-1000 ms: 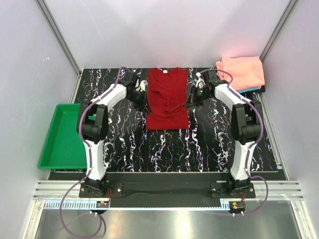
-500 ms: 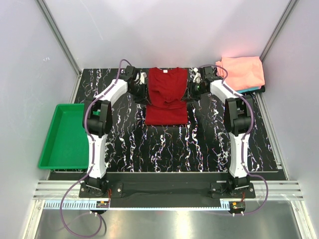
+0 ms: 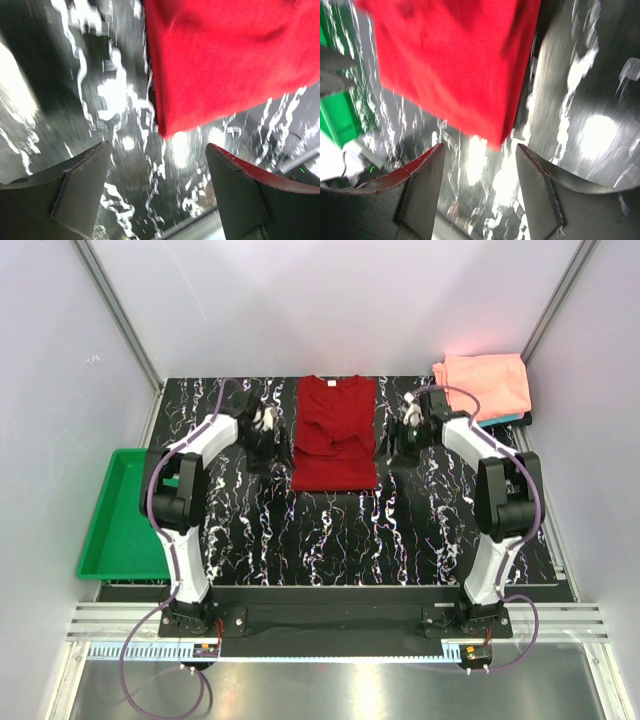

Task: Fold and stack the t-shirts
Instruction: Fold the tshirt

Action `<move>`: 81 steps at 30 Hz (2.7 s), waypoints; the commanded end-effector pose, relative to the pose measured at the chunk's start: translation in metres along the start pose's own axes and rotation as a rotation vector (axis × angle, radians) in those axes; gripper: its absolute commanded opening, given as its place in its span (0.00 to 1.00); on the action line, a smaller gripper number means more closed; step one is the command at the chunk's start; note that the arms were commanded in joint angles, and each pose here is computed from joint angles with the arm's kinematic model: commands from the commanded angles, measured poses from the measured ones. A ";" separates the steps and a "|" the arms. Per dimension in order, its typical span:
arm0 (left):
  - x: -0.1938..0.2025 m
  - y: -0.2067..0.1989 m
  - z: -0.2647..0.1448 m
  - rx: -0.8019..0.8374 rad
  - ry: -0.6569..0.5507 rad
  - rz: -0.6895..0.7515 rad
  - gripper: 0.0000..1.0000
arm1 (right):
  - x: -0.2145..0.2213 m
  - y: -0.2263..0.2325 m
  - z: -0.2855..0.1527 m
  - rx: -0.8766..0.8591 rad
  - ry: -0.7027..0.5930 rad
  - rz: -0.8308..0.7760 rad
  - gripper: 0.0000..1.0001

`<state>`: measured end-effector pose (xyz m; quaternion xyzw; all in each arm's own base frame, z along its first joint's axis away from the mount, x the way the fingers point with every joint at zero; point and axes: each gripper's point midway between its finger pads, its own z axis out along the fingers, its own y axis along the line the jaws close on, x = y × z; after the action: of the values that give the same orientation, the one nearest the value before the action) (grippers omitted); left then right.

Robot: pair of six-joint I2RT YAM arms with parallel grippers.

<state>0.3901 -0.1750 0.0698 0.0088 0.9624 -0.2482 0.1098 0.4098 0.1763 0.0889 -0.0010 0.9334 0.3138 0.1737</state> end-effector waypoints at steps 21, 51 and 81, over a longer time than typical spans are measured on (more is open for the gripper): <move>0.047 -0.022 0.044 0.175 0.151 -0.260 0.85 | 0.062 0.005 0.032 -0.156 0.173 0.300 0.64; 0.054 -0.006 0.076 0.136 0.206 -0.344 0.60 | 0.065 -0.028 0.065 -0.046 0.183 0.318 0.46; 0.031 -0.074 -0.043 0.287 -0.026 -0.047 0.00 | 0.028 0.041 -0.055 -0.147 -0.042 0.158 0.00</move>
<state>0.3529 -0.2250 0.1141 -0.0249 0.9170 -0.3887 0.0863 0.3740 0.1897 0.1296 0.0648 0.8998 0.4009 0.1594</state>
